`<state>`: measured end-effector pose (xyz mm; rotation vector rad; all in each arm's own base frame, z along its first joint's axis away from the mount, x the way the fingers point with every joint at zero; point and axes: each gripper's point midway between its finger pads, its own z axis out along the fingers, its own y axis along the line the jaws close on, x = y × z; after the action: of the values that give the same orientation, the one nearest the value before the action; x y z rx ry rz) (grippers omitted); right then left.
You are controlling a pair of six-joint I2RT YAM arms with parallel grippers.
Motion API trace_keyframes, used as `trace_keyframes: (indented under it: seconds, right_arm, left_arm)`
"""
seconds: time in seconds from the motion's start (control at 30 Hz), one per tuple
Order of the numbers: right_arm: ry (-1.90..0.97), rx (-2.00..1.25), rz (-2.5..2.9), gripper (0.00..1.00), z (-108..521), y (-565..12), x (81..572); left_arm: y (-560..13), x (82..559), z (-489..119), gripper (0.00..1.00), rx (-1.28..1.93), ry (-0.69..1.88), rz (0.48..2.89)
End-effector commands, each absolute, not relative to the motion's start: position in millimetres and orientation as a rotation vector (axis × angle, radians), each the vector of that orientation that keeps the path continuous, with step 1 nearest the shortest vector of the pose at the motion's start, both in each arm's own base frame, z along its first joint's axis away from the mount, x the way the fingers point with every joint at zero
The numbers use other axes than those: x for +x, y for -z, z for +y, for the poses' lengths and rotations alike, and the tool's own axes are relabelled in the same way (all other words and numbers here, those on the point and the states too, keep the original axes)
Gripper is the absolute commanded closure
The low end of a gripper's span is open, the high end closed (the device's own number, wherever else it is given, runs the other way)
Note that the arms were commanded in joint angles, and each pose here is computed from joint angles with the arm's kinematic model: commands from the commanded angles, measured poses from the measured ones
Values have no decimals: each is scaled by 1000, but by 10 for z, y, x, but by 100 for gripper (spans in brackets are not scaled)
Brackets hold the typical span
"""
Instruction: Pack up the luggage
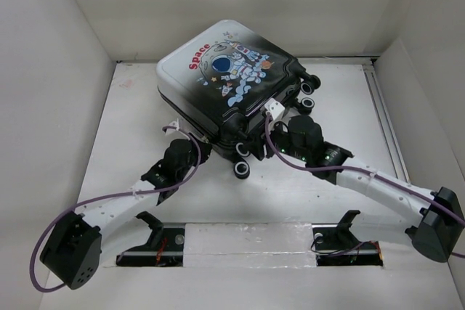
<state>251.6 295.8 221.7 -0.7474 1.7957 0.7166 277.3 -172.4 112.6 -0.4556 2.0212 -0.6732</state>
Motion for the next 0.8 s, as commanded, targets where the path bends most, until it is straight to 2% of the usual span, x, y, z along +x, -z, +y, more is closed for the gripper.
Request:
trace_keyframes:
  seconds: [0.0, 0.03, 0.07, 0.1, 0.13, 0.23, 0.43, 0.53, 0.77]
  right_arm:
    - [-510, -743, 1930, 84, 2508, -1925, 2579]
    - [-516, -737, 1914, 52, 2511, -2015, 2582]
    - [-532, -742, 1888, 33, 2546, -2110, 2547]
    - [-547, -747, 1877, 3, 2569, -2153, 2540]
    - [-554, -739, 1854, 0, 2591, -2267, 2561]
    - [-602, -766, 1828, 0, 2745, -2411, 2573]
    - [-641, -849, 1907, 0, 3064, -2087, 2683]
    - [-701, -879, 1858, 0, 3267, -2161, 2602]
    - [-725, -786, 1730, 0, 3219, -2727, 2351]
  left_arm:
    - [-795, 2772, -1025, 100, -617, 337, 2005]
    - [-795, 2772, -1025, 100, -617, 337, 2005]
    - [-839, 2785, -1030, 100, -607, 344, 1991]
    - [-839, 2785, -1030, 100, -606, 344, 1991]
    - [-855, 2796, -1033, 100, -598, 345, 1985]
    - [-812, 2799, -1053, 100, -593, 345, 2000]
    - [-807, 2825, -1102, 100, -575, 364, 2003]
    - [-807, 2808, -1132, 100, -567, 389, 2004]
    - [-877, 2802, -1139, 100, -536, 406, 1983]
